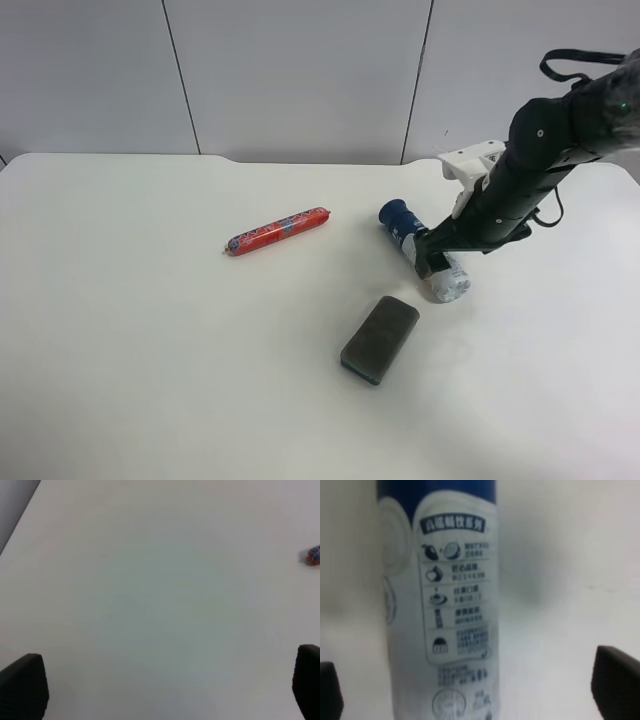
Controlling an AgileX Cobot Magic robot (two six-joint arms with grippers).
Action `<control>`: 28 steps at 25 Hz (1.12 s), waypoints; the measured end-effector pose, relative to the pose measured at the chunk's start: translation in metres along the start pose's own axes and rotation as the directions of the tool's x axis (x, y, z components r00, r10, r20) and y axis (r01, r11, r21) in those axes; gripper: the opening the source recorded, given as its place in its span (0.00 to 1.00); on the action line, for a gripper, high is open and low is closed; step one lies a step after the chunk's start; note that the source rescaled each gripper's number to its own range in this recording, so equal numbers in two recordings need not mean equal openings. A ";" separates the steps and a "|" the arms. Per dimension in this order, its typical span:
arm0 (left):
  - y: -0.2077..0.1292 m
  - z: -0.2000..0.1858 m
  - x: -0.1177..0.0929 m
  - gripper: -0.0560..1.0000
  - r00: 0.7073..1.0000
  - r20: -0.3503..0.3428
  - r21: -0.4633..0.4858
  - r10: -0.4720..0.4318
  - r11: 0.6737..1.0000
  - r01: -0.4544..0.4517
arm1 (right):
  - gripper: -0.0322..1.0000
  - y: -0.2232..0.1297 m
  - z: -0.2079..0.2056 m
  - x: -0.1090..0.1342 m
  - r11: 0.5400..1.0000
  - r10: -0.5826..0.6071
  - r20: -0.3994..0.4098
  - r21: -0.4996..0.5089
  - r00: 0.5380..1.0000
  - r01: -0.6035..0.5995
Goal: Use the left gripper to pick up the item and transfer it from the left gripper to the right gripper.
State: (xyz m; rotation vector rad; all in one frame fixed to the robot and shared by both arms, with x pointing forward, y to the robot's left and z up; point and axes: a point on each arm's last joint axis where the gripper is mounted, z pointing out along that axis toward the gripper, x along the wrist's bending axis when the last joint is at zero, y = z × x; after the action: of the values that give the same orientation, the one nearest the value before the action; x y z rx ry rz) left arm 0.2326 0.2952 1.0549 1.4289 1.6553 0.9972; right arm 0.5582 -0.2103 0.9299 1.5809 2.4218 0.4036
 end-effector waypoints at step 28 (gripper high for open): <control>0.000 0.000 0.000 0.99 1.000 0.000 0.000 0.000 1.000 0.000 | 0.99 -0.130 -0.283 0.026 0.914 0.027 0.030 -0.406 0.999 -0.012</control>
State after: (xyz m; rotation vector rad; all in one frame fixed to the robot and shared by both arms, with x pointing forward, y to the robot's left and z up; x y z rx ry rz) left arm 0.2326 0.2952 1.0549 1.4289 1.6553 0.9972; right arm 0.3433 -0.2667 1.1494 1.4118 2.1165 0.8156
